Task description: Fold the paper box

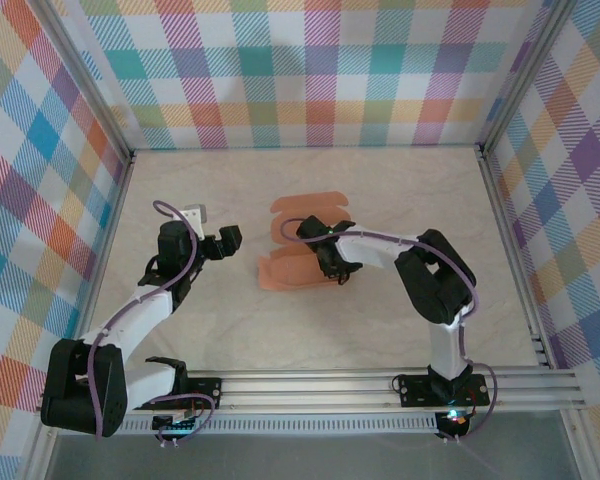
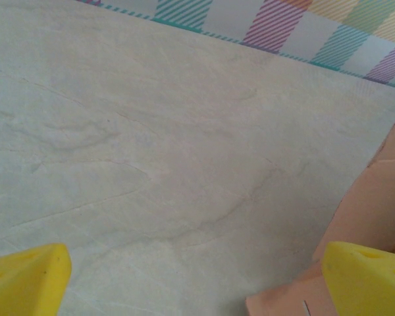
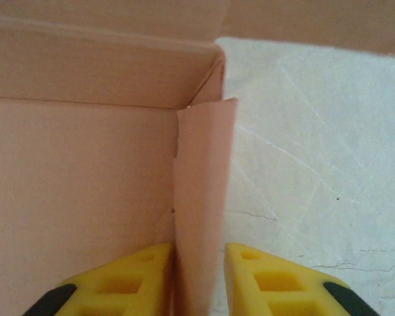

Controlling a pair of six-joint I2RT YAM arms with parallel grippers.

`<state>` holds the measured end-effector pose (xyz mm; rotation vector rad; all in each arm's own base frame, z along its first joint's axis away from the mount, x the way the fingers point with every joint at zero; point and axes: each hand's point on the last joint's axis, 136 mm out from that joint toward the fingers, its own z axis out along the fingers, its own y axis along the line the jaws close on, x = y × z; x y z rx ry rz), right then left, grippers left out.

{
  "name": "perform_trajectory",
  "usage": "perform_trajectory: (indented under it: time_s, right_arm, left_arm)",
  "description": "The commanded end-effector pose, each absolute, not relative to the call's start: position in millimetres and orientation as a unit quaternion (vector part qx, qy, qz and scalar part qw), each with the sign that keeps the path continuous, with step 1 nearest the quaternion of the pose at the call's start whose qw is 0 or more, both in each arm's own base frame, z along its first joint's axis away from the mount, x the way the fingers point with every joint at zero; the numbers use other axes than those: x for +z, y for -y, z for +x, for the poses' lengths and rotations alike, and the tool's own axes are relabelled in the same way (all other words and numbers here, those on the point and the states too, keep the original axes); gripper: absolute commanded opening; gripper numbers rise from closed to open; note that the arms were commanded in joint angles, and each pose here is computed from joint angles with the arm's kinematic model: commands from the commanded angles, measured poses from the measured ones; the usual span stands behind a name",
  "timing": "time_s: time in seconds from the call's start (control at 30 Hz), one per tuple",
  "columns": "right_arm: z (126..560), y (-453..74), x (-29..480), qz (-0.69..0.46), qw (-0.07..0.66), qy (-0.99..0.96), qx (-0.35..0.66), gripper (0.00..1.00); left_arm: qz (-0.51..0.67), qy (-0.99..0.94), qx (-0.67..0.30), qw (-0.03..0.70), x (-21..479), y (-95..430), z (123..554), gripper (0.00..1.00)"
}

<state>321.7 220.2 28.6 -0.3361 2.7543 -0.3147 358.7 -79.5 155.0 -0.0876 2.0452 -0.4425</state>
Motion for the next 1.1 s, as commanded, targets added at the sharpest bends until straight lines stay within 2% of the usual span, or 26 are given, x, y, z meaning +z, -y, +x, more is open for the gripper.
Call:
perform_trajectory:
  time_s: [0.0,0.13,0.23,0.7,0.87,1.07]
  right_arm:
    - [324.2,-229.3,46.0,-0.119,0.184,-0.974,-0.06,0.33]
    - [328.4,-230.0,51.8,-0.114,0.187,-0.975,-0.042,0.4]
    - [332.0,-229.6,49.6,-0.111,0.184,-0.976,-0.04,0.41]
    - [332.0,-216.5,29.2,-0.088,0.149,-0.981,-0.089,0.06]
    - [334.5,-214.5,32.7,-0.089,0.159,-0.979,-0.091,0.01]
    - [341.3,-210.3,37.5,-0.07,0.179,-0.979,-0.071,0.01]
  left_arm:
    - [-0.03,-0.844,-0.19,0.5,161.9,80.4,361.6,0.98]
    - [-0.028,-0.847,-0.192,0.496,159.0,82.0,362.5,0.98]
    - [-0.026,-0.848,-0.195,0.493,156.9,83.6,363.5,0.98]
    - [-0.065,-0.866,-0.19,0.458,134.1,76.0,348.0,1.0]
    - [-0.1,-0.873,-0.182,0.442,124.8,66.6,330.4,1.0]
    - [-0.22,-0.877,-0.261,0.338,97.0,84.1,311.5,1.0]
